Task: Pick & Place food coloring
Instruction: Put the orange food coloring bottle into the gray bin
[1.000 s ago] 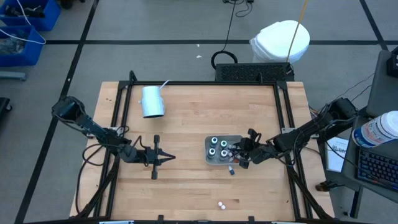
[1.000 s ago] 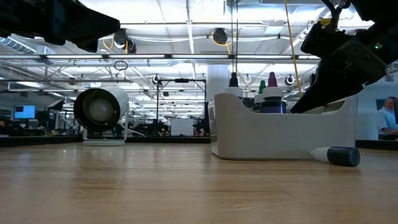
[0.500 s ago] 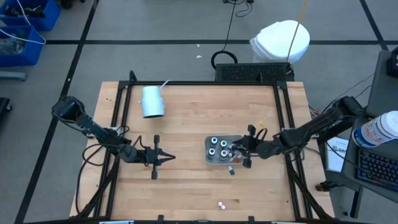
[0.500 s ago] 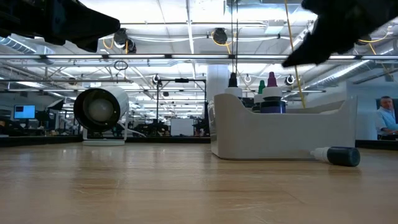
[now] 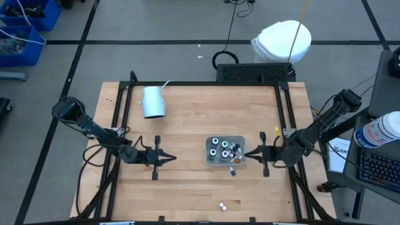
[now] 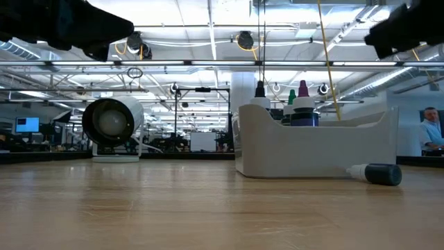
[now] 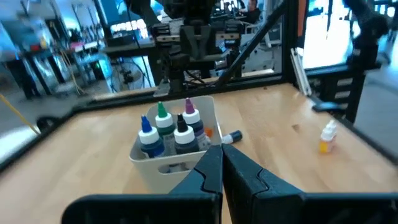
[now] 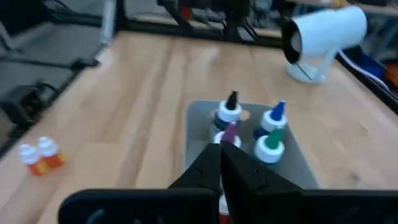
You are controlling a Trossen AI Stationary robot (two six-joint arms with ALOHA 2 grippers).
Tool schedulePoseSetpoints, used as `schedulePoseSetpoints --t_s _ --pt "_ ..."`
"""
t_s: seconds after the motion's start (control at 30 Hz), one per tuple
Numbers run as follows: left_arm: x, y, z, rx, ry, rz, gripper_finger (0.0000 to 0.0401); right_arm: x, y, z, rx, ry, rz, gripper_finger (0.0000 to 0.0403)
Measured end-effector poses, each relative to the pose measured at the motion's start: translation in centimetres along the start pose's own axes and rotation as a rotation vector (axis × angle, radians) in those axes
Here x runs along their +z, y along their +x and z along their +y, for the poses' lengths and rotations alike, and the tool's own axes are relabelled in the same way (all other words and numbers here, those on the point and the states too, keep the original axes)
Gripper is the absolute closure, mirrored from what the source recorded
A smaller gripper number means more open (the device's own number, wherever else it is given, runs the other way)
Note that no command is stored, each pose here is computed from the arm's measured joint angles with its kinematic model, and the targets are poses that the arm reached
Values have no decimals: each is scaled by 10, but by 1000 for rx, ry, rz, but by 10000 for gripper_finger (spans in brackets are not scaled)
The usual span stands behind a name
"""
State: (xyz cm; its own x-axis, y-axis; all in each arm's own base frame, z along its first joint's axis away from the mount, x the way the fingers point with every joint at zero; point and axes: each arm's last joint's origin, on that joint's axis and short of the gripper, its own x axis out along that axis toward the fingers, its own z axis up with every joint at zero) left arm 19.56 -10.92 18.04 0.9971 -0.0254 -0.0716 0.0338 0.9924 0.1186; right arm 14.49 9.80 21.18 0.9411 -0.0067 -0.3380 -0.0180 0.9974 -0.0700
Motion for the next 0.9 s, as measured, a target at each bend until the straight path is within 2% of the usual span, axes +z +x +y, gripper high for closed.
schedulePoseSetpoints --t_s 0.07,0.2,0.3,0.43,0.57,0.73,0.8,0.9 --pt "-1 0 0 -2 -62 13 391 -13 -4 -2 19 24 -49 401" --pt "-1 17 -12 -64 -18 178 391 -38 -6 -11 8 51 -134 402" --pt "9 46 -32 -143 -3 242 391 -54 -6 -16 -1 31 -146 402" --pt "12 83 -72 -257 128 266 391 -52 -9 -19 0 47 -176 402" --pt "23 118 -114 -323 252 279 391 -52 -11 -19 14 43 -179 402" --pt "39 167 -151 -351 360 414 391 -52 -11 -17 36 40 -176 402" --pt "44 185 -155 -293 401 496 389 -52 -12 -17 43 45 -182 402" --pt "56 209 -149 -217 354 568 369 -50 -12 -17 48 60 -197 402"
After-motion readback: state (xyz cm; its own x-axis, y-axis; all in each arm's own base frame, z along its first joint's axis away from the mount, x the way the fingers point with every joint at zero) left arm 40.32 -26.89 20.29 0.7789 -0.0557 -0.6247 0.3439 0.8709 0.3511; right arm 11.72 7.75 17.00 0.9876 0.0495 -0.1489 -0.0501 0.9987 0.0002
